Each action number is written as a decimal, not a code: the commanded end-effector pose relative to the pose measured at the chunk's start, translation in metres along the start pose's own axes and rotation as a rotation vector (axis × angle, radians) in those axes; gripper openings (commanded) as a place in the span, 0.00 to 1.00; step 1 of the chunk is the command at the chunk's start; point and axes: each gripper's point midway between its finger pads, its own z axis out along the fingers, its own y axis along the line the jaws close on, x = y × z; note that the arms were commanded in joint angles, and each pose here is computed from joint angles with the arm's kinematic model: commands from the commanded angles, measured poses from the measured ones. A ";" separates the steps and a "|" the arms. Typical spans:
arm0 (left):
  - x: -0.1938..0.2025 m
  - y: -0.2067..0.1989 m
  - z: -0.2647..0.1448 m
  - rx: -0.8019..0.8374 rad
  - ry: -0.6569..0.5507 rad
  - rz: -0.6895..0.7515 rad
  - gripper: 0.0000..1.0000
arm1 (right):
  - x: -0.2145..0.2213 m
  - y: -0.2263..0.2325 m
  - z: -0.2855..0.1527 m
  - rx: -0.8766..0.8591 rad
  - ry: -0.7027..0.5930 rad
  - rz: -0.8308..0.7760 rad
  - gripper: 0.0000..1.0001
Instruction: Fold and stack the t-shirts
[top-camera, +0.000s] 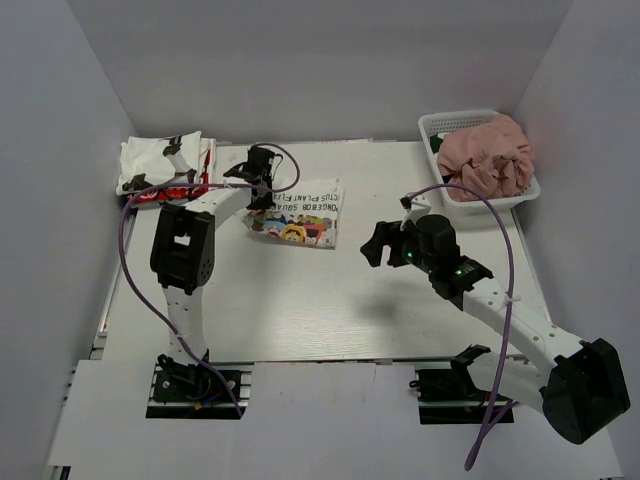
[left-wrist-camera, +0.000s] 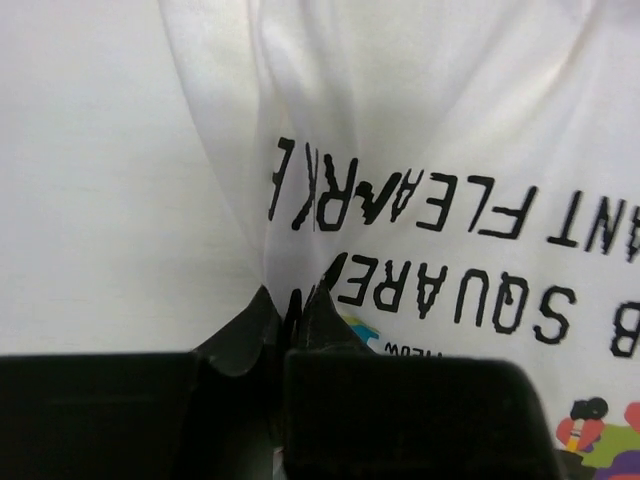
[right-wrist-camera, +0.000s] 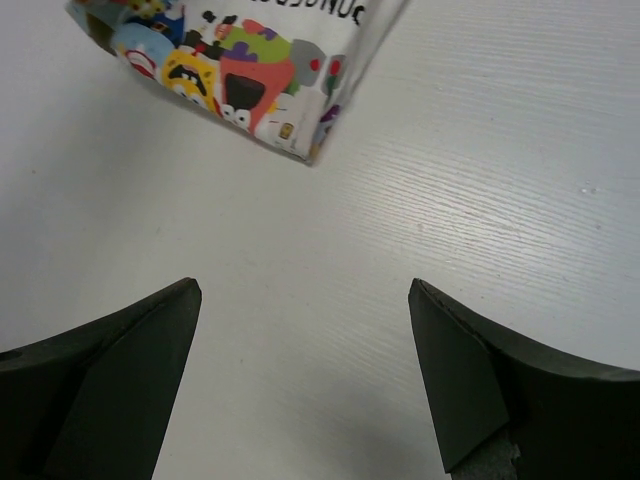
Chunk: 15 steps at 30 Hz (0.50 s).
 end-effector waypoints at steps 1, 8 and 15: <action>-0.083 0.035 -0.063 -0.104 -0.243 0.096 0.00 | -0.013 -0.009 -0.001 0.050 -0.052 -0.036 0.90; -0.137 0.089 -0.110 -0.330 -0.390 0.249 0.00 | -0.010 -0.015 0.001 0.086 -0.047 -0.027 0.90; -0.190 0.117 -0.140 -0.424 -0.473 0.302 0.00 | -0.008 -0.019 -0.006 0.104 -0.045 -0.024 0.90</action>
